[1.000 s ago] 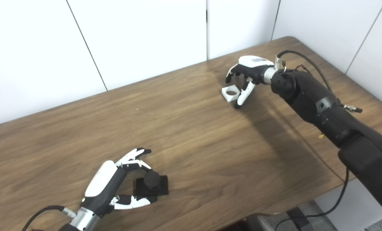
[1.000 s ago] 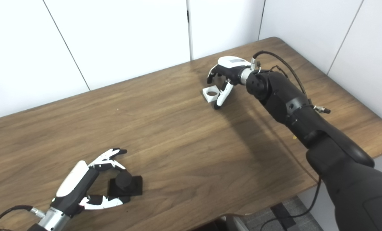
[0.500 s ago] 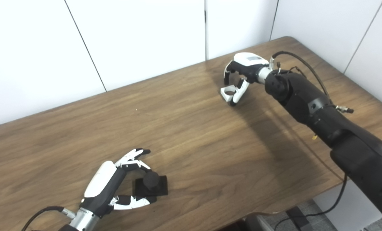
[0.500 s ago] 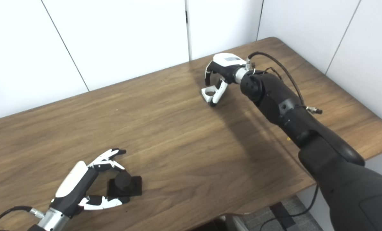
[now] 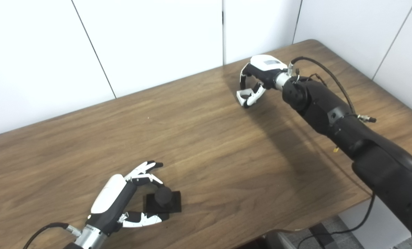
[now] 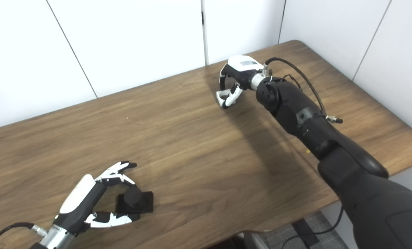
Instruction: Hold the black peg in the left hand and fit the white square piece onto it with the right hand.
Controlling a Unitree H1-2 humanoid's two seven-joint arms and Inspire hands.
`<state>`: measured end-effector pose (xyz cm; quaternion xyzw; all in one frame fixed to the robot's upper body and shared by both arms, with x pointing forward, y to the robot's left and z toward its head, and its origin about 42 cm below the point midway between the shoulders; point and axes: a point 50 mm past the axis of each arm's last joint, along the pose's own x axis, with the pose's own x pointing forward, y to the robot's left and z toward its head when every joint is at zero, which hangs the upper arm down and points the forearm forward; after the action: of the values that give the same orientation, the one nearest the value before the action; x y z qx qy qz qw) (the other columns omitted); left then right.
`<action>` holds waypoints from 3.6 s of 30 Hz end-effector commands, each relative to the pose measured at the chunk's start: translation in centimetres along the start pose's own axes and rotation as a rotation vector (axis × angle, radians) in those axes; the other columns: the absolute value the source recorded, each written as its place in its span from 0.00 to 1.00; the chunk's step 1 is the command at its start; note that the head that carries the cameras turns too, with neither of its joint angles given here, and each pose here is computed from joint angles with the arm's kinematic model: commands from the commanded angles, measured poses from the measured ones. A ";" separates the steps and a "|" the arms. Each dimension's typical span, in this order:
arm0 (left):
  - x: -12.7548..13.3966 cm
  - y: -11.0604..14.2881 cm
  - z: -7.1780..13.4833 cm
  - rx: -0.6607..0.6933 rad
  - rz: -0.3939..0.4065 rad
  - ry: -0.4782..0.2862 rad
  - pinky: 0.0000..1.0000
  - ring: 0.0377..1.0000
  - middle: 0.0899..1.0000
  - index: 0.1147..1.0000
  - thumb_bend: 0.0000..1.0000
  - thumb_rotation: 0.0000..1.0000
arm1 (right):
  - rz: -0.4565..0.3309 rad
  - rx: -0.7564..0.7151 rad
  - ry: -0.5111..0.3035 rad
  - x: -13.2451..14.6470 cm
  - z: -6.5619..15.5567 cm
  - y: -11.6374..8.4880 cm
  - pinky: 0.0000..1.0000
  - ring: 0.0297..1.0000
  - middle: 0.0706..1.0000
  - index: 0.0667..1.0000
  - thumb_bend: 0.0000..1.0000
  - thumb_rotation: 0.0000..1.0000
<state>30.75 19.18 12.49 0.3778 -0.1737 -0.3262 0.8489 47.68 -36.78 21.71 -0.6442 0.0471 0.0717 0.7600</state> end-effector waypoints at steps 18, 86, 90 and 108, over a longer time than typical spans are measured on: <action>-1.6 -0.7 -0.9 0.033 -0.088 0.065 0.88 0.94 0.89 0.43 0.52 0.07 | 0.175 -0.064 0.084 0.0 0.1 0.5 0.74 0.86 0.84 0.46 0.52 0.16; -1.5 -0.7 -0.9 0.045 -0.084 0.070 0.86 0.94 0.88 0.43 0.52 0.06 | 0.253 -0.039 0.146 -0.3 -0.2 0.8 0.81 0.89 0.84 0.60 0.76 0.19; -1.6 -0.6 -0.8 0.045 -0.084 0.072 0.87 0.95 0.88 0.43 0.52 0.06 | 0.228 -0.074 0.136 -0.4 -0.3 0.9 0.78 0.86 0.82 0.47 0.54 0.16; -2.0 -1.1 -0.6 0.034 -0.094 0.081 0.87 0.95 0.89 0.43 0.52 0.06 | 0.198 -0.072 0.141 -0.8 -0.6 1.8 0.77 0.83 0.77 0.45 0.51 0.14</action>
<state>30.11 19.22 12.57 0.3819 -0.1682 -0.3240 0.8491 47.72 -36.38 22.72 -0.6577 0.1215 0.0864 0.7384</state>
